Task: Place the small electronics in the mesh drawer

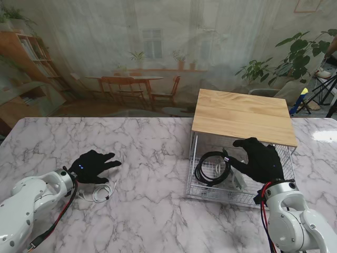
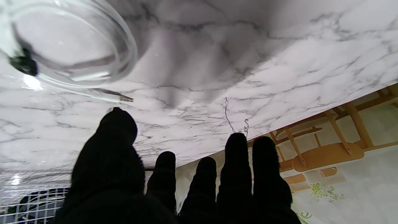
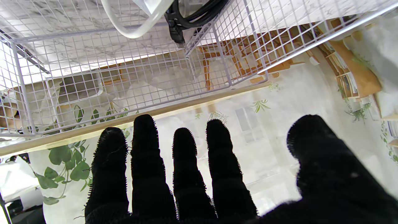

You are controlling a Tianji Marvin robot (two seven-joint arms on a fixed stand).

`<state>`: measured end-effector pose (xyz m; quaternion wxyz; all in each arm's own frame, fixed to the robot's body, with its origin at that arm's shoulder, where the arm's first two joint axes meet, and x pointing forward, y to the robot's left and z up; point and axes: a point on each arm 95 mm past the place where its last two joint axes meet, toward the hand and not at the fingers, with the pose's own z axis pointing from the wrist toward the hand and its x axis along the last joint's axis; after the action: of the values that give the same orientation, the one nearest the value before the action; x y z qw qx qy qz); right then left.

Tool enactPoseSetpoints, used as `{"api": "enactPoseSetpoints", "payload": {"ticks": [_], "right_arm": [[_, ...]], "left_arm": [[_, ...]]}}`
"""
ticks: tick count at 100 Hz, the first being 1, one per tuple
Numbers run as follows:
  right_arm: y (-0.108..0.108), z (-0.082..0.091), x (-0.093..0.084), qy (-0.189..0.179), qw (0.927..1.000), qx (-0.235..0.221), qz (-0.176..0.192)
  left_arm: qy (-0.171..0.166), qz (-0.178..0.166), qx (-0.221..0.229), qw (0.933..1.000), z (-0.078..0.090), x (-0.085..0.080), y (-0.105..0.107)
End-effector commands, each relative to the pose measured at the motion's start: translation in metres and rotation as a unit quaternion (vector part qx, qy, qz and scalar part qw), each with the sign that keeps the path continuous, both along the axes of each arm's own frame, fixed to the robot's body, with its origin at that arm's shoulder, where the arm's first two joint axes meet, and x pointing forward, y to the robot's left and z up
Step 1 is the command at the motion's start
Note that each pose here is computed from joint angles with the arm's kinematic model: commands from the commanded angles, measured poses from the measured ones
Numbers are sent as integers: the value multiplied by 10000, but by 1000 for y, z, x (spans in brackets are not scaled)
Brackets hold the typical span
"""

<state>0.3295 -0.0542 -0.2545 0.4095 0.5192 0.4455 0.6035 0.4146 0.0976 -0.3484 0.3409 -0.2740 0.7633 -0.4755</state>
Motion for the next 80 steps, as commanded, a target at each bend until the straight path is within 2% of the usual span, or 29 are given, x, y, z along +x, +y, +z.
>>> {"api": "enactPoseSetpoints", "payload": {"ticks": [1,16,48,66,80], "right_arm": [[-1,-4,-2,44,10000,15,-58],[0,-5,-2,29,10000,29,-74],[0,-6,-3,38,9999,13,-108],[0,-7,-3,34,9999,3,-118],[0,-7,-2,40,9999,9,-117]], "left_arm": [[161,-59,34,9998,-6,-7,1],[338,-168,-27,9993,-11,-13,3],[597,-129,-222,9979,-22,-22,7],[620,-184,-204,9977,-21,-29,9],[461,-276,-47,9985,-24,-30,11]]}}
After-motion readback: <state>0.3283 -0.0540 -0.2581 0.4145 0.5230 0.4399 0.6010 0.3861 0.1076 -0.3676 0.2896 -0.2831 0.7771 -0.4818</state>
